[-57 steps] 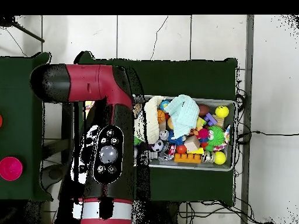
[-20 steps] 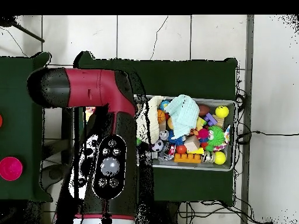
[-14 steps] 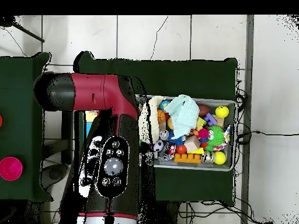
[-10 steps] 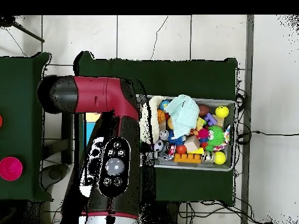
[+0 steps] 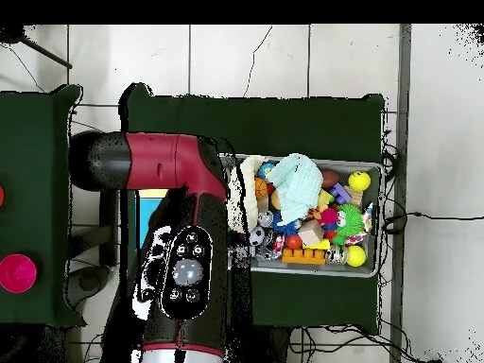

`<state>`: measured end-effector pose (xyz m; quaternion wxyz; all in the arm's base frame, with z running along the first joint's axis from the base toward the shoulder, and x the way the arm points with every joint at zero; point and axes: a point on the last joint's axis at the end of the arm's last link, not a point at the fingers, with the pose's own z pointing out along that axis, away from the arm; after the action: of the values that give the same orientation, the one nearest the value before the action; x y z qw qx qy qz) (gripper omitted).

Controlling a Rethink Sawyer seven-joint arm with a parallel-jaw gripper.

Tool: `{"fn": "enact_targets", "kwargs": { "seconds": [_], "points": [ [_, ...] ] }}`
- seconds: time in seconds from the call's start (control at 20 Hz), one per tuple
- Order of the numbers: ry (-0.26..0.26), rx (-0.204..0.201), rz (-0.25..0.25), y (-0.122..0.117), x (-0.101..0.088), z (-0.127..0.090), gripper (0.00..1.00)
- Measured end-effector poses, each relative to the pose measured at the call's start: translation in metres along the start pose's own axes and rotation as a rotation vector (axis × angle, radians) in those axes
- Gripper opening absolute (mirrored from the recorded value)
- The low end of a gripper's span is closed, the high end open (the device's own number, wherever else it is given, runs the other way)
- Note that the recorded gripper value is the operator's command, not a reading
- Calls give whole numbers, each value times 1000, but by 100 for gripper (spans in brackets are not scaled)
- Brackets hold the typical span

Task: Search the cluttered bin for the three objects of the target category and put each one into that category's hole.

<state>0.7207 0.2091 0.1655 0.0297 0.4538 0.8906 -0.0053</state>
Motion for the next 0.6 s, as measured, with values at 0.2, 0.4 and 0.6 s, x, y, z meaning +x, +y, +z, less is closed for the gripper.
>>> {"fn": "enact_targets", "kwargs": {
  "seconds": [0.2, 0.4, 0.6],
  "points": [
    [4, 9, 3, -9, 5, 5, 0],
    [0, 6, 4, -13, 7, 5, 0],
    [-11, -7, 3, -11, 6, 6, 0]
  ]
}}
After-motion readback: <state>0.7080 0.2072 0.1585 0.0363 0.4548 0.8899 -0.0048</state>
